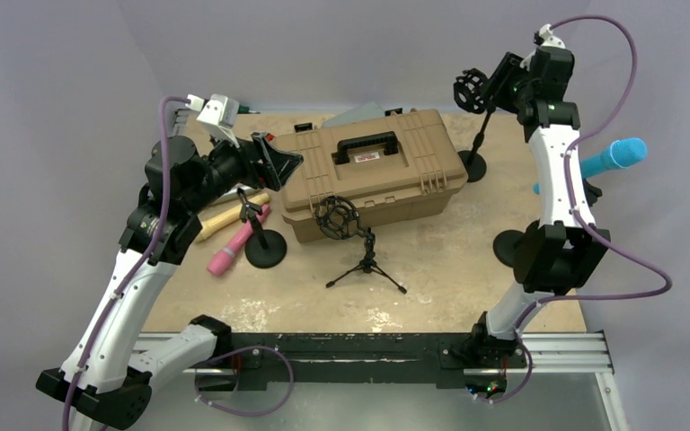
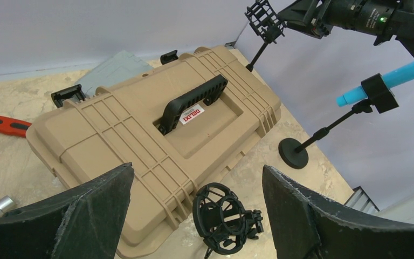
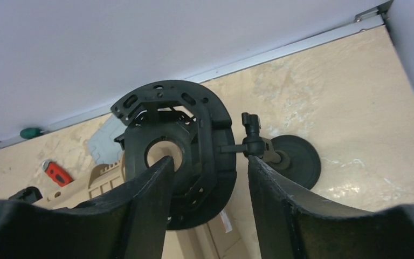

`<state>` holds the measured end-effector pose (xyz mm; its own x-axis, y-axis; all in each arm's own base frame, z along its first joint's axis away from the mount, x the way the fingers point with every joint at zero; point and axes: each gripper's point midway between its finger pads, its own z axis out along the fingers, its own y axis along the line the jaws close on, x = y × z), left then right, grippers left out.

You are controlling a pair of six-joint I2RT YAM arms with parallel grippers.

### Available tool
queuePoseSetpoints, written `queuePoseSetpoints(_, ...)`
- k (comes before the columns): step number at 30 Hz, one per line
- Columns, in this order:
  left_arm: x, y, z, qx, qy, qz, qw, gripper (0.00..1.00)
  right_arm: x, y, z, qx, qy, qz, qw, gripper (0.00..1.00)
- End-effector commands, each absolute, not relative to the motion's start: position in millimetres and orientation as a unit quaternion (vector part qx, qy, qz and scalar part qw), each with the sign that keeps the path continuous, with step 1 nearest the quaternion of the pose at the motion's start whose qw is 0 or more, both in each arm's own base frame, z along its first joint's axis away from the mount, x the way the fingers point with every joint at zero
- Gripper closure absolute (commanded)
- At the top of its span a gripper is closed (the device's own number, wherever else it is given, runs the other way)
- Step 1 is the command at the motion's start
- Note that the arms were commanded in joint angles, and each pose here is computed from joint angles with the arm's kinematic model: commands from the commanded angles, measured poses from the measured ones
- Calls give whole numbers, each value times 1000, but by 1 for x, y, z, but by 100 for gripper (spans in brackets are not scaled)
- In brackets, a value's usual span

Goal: Remove the microphone from the stand

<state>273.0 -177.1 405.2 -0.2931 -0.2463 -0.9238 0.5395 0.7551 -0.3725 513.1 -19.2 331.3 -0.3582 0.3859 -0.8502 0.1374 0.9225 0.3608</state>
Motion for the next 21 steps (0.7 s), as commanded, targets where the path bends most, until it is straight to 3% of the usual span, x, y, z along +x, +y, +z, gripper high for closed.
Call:
queuePoseSetpoints(1, 271, -180, 414, 113, 718, -338, 598, 13, 493, -35, 394, 158, 778, 77, 603, 47)
queuePoseSetpoints(5, 271, -180, 413, 113, 718, -338, 598, 13, 483, -42, 408, 168, 765, 75, 617, 48)
queuePoseSetpoints(14, 271, -180, 413, 115, 717, -338, 598, 12, 476, -80, 394, 211, 757, 62, 615, 60)
queuePoseSetpoints(21, 271, -181, 413, 120, 717, -337, 598, 11, 501, -64, 365, 181, 781, 119, 585, 59)
